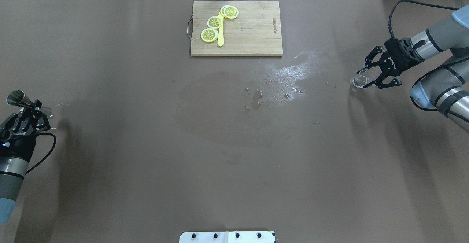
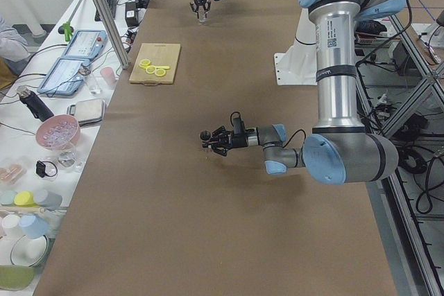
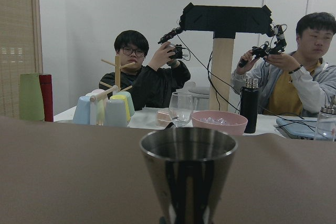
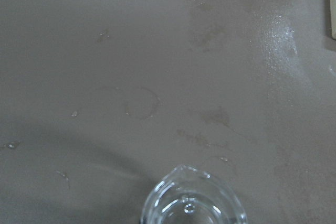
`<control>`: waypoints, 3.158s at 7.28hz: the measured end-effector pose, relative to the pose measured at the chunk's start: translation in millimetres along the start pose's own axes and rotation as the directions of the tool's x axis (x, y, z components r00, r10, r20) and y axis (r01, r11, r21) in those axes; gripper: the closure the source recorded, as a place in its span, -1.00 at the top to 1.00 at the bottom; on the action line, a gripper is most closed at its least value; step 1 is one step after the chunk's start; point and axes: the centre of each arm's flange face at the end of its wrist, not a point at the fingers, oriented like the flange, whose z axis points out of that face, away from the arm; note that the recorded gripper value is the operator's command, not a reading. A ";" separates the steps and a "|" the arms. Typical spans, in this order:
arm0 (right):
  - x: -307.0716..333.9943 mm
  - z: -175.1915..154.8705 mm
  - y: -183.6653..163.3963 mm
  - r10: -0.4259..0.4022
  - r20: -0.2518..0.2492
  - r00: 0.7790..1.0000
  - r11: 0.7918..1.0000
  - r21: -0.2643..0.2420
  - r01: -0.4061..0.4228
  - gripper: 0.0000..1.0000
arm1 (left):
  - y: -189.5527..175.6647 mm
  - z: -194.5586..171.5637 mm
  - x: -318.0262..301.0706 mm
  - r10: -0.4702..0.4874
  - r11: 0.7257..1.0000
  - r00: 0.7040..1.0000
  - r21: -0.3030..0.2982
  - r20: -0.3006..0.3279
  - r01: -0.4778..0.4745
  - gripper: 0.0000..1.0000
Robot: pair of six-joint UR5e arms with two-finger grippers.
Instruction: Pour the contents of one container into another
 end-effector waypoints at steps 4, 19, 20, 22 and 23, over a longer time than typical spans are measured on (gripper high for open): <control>-1.1 1.6 1.4 0.004 -0.001 1.000 1.000 0.000 -0.004 -1.00 | 22.6 11.2 12.6 -0.003 1.000 1.000 -0.005 0.024 0.004 -0.88; 29.4 18.8 -50.5 0.111 0.016 0.994 0.993 0.042 -0.112 0.98 | -49.4 -20.5 4.9 -0.053 0.998 0.998 -0.021 0.027 0.054 0.98; 38.2 20.0 -62.3 0.159 0.016 0.987 0.986 0.049 -0.160 0.98 | -63.7 -25.9 8.5 -0.032 0.998 0.999 -0.044 0.034 0.033 0.98; 62.0 14.0 -87.3 0.288 -0.018 0.957 0.956 0.055 -0.287 0.99 | -92.3 -32.8 51.4 0.025 0.995 0.998 -0.099 0.056 -0.019 0.98; 76.3 7.2 -94.1 0.372 -0.084 0.925 0.928 0.048 -0.369 0.99 | -103.7 -32.3 90.2 0.028 0.993 0.998 -0.114 0.059 -0.021 0.98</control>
